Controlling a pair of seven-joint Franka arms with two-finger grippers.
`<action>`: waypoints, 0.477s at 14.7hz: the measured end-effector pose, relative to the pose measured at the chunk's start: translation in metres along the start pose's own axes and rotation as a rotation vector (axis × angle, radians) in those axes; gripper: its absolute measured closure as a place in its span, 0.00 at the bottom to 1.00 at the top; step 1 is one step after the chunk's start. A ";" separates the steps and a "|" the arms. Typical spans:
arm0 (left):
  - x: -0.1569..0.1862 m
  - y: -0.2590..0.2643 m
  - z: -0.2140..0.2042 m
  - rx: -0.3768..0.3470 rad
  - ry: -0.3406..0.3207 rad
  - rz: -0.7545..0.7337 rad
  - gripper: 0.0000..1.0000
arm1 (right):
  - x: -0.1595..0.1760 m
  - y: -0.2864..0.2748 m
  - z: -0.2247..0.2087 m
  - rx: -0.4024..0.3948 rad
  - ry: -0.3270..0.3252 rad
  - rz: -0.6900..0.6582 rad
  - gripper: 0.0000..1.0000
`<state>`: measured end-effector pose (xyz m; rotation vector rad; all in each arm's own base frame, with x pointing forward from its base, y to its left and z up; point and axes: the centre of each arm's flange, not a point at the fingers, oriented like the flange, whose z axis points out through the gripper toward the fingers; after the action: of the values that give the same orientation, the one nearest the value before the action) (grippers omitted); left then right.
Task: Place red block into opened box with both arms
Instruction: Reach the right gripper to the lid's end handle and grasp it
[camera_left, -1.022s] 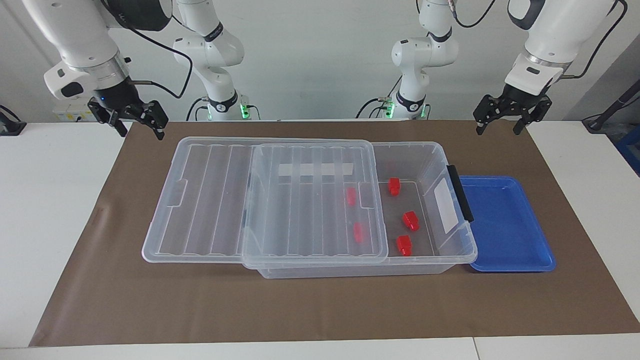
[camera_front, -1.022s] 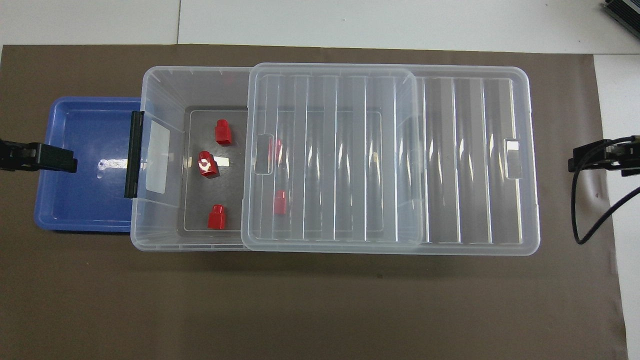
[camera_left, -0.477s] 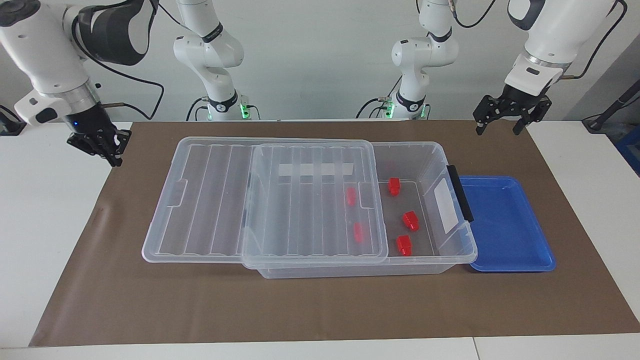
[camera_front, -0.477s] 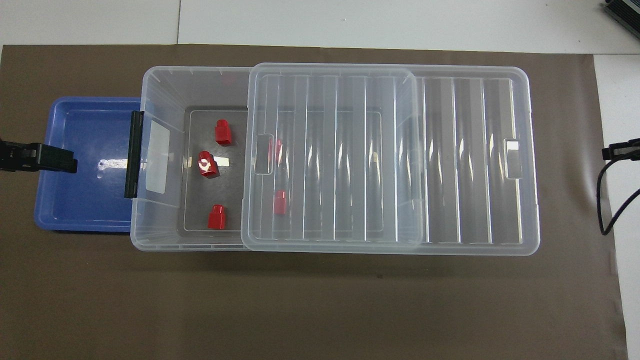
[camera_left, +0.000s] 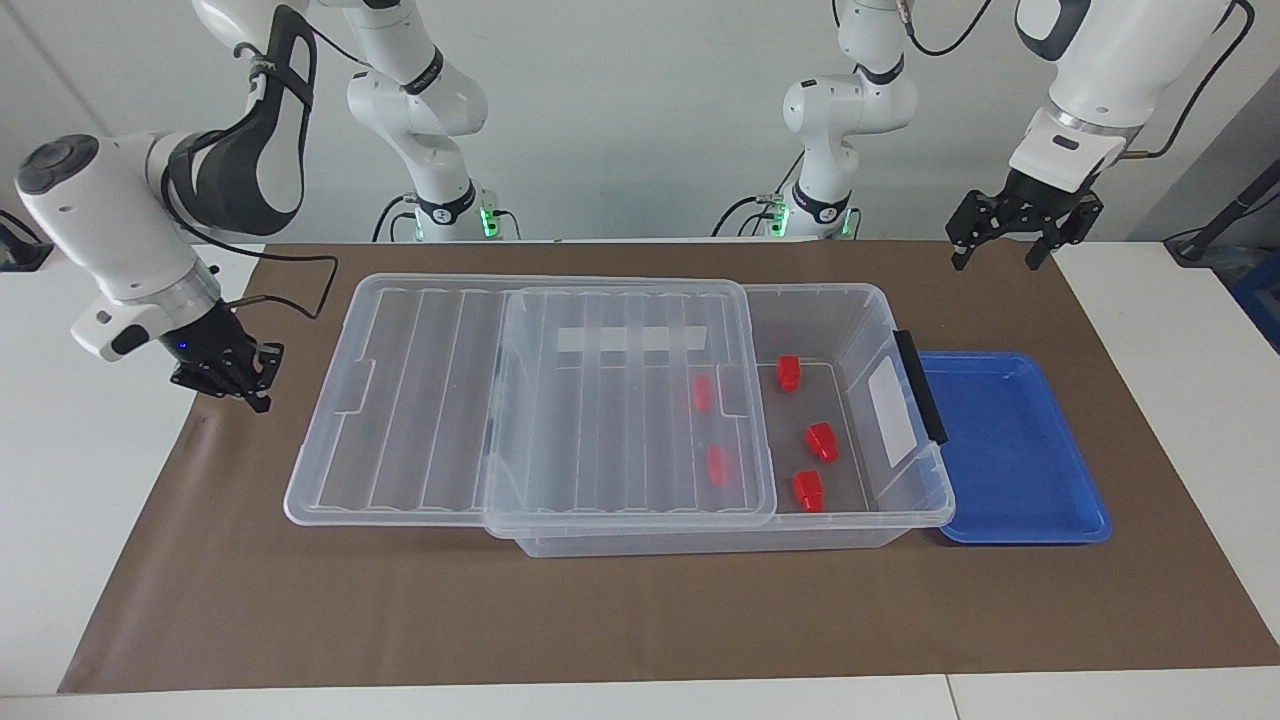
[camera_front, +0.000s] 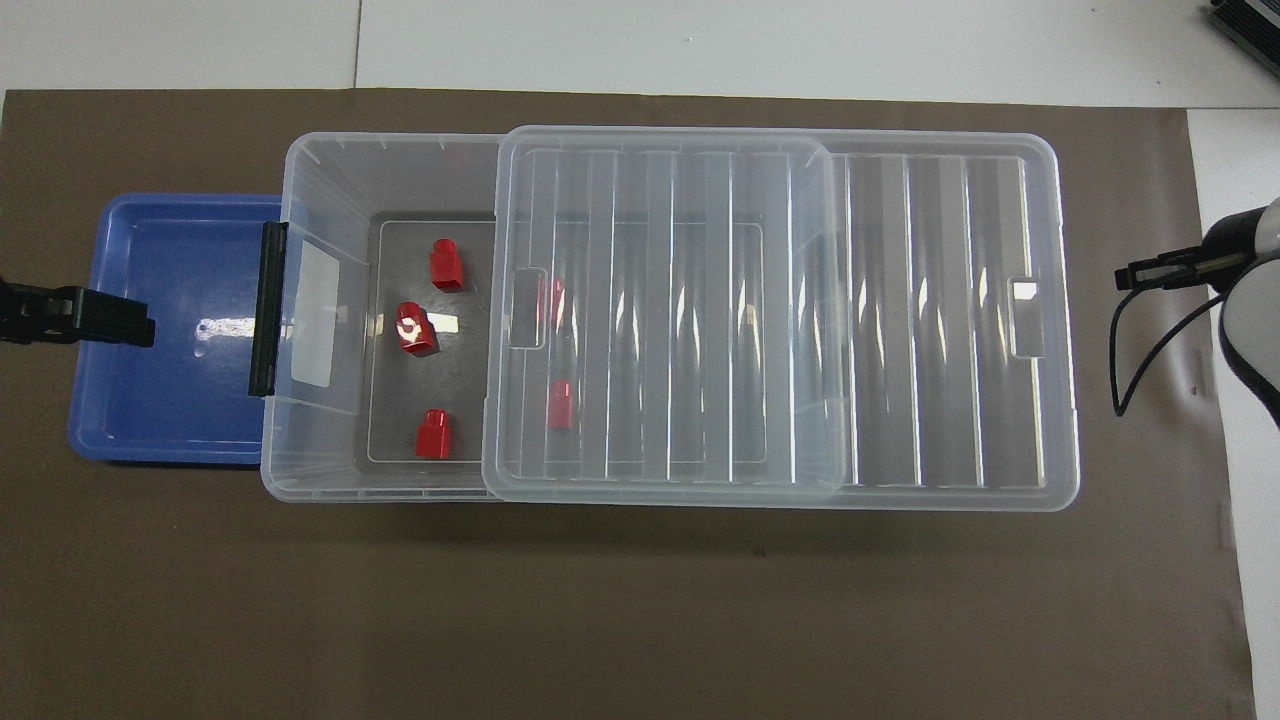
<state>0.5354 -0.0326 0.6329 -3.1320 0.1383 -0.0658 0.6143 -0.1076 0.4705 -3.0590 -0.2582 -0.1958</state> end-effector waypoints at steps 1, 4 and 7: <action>0.000 0.000 0.000 0.000 0.000 0.000 0.00 | 0.003 -0.007 0.003 0.004 -0.002 -0.011 0.99; 0.000 0.000 0.000 0.000 -0.001 0.000 0.00 | 0.008 -0.021 0.005 0.011 -0.001 -0.032 0.99; 0.000 0.000 0.000 0.000 -0.001 0.000 0.00 | 0.012 -0.035 0.006 0.016 -0.001 -0.038 0.99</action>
<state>0.5353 -0.0327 0.6328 -3.1320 0.1384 -0.0646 0.6210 -0.0710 0.4685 -3.0397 -0.3159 -0.1938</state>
